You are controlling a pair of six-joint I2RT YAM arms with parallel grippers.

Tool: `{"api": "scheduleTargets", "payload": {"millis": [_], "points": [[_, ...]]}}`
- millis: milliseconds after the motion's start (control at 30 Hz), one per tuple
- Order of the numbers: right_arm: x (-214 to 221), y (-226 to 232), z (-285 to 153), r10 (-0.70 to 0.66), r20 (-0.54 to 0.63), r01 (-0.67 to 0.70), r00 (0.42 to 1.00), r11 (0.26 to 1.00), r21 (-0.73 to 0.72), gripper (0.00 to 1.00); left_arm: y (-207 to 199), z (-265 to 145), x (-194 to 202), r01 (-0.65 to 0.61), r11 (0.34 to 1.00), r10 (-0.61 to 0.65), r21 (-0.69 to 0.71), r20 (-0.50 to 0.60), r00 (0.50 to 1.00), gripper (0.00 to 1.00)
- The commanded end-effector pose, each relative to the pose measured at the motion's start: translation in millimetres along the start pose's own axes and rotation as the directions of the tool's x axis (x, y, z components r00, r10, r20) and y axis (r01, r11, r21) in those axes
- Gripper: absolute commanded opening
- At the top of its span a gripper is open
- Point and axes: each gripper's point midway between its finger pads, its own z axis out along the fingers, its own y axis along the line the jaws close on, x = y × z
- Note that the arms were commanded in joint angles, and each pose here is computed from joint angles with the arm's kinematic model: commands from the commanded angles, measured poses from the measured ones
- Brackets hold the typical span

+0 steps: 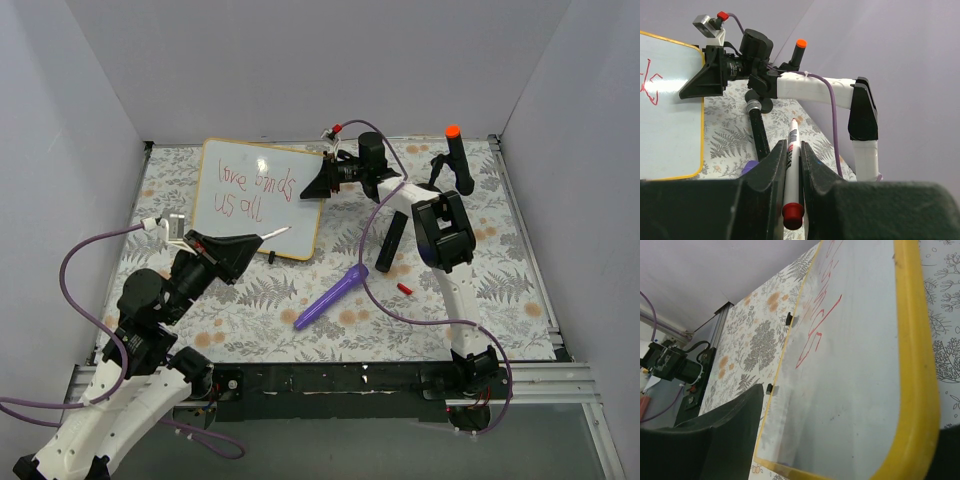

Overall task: Write a sentence on the whiteboard
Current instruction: Place the whiteboard on the whiteboard stand.

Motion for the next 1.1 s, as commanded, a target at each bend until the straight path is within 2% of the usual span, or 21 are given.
{"api": "scheduleTargets", "payload": {"millis": [0, 133, 333, 567, 1067], "points": [[-33.8, 22.9, -1.8, -0.143, 0.010, 0.142, 0.990, 0.990, 0.013, 0.68, -5.5, -4.8, -5.7, -0.018, 1.000, 0.018, 0.021, 0.014, 1.000, 0.00], [-28.3, 19.9, -4.6, -0.135, -0.010, 0.135, 0.991, 0.990, 0.027, 0.79, -6.4, -8.0, -8.2, -0.019, 1.000, 0.018, 0.021, 0.025, 1.000, 0.00], [-26.1, 19.2, -8.2, -0.158, -0.036, 0.160, 0.987, 0.985, 0.061, 0.85, -7.1, -9.9, -8.1, -0.021, 0.999, 0.020, 0.024, 0.024, 1.000, 0.00], [-18.9, 30.2, -14.8, -0.161, -0.059, 0.165, 0.985, 0.984, 0.064, 0.86, -8.9, -12.5, -7.2, -0.017, 0.999, 0.016, 0.036, 0.025, 1.000, 0.00], [19.8, 28.0, -49.3, -0.128, -0.143, 0.161, 0.981, 0.954, 0.252, 0.87, -14.8, -20.5, -5.0, -0.006, 0.997, 0.004, 0.073, 0.027, 1.000, 0.00]]}}
